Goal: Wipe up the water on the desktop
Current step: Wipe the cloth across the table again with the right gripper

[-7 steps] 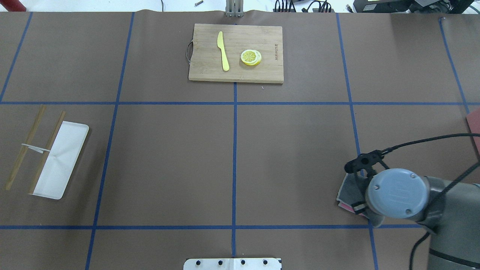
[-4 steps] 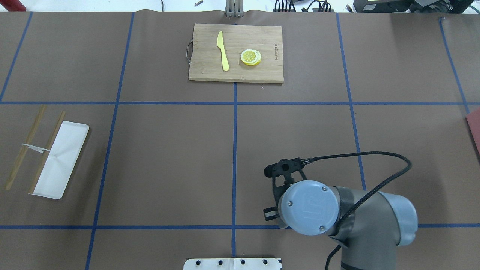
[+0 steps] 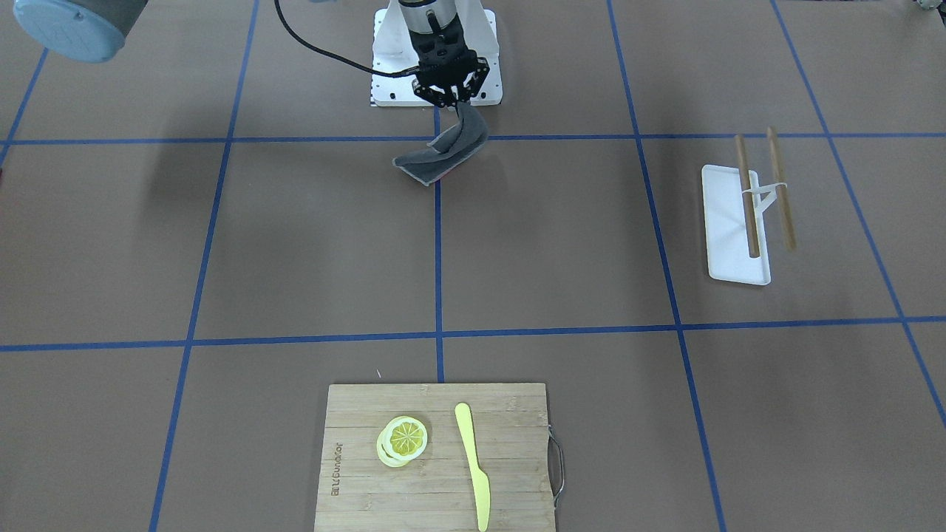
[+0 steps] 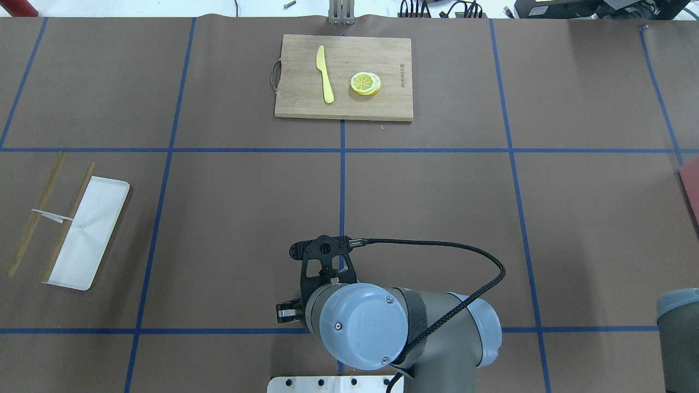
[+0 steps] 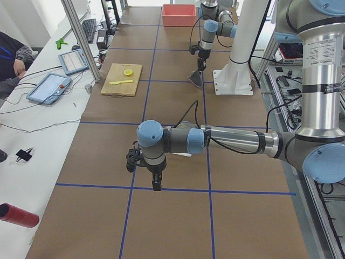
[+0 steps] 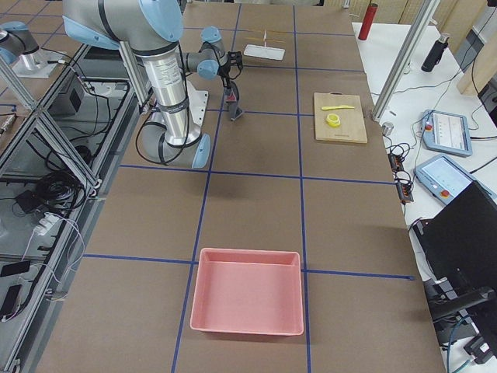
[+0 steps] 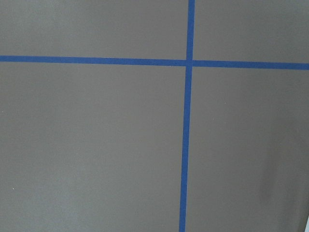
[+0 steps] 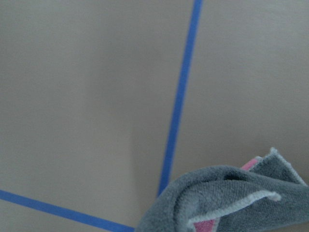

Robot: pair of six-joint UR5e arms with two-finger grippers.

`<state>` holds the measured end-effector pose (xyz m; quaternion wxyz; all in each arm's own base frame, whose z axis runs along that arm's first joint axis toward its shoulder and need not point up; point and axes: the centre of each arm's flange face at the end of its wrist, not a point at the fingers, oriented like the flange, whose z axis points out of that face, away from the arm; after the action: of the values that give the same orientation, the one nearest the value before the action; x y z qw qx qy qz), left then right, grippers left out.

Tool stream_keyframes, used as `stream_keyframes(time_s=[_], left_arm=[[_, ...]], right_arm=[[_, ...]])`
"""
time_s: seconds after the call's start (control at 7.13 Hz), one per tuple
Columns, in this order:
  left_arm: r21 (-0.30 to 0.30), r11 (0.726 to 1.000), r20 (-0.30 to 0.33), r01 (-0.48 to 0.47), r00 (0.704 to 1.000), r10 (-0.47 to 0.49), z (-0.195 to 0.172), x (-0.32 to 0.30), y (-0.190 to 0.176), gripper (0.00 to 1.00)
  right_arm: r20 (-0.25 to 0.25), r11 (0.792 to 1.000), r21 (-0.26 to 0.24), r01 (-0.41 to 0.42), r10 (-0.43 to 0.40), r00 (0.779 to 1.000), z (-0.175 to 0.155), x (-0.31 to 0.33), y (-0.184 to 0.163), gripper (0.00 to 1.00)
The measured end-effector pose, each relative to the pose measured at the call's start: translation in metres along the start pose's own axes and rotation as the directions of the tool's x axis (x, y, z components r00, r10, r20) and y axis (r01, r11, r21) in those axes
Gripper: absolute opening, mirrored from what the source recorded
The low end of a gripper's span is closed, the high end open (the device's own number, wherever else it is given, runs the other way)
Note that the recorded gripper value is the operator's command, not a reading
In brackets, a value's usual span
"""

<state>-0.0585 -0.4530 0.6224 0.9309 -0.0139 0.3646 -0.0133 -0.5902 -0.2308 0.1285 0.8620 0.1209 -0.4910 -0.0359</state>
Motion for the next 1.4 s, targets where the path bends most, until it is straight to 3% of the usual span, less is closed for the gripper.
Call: stream_keyframes(time_s=[0.14, 0.28, 0.56, 0.7, 0.98, 1.26, 1.4], left_arm=[[0.000, 1.000, -0.001, -0.001, 1.000, 0.001, 0.000, 0.000, 0.000, 0.98], [0.002, 1.000, -0.001, -0.003, 1.000, 0.003, -0.001, 0.001, 0.000, 0.98], [0.004, 1.000, -0.003, -0.005, 1.000, 0.005, -0.002, 0.002, -0.001, 0.98], [0.004, 1.000, -0.003, -0.005, 1.000, 0.005, -0.002, 0.003, -0.001, 0.98], [0.004, 1.000, -0.003, -0.004, 1.000, 0.004, -0.002, 0.002, -0.001, 0.98], [0.004, 1.000, -0.004, -0.005, 1.000, 0.005, -0.002, 0.002, -0.001, 0.98], [0.004, 1.000, -0.004, -0.005, 1.000, 0.005, -0.002, 0.002, -0.001, 0.98]], right_arm=[[-0.016, 1.000, 0.000, -0.001, 0.001, 1.000, 0.003, 0.013, -0.004, 0.00], [-0.063, 1.000, -0.021, 0.010, -0.011, 0.998, 0.004, 0.043, -0.007, 0.00], [-0.234, 0.991, -0.125, 0.054, -0.082, 0.969, -0.023, 0.111, -0.008, 0.00], [-0.337, 0.981, -0.183, 0.070, -0.130, 0.933, -0.040, 0.145, -0.004, 0.00], [-0.512, 0.953, -0.294, 0.069, -0.218, 0.831, -0.062, 0.225, 0.008, 0.00], [-0.626, 0.924, -0.379, 0.042, -0.290, 0.724, -0.070, 0.286, 0.010, 0.00], [-0.652, 0.916, -0.400, 0.031, -0.308, 0.693, -0.073, 0.305, 0.007, 0.00]])
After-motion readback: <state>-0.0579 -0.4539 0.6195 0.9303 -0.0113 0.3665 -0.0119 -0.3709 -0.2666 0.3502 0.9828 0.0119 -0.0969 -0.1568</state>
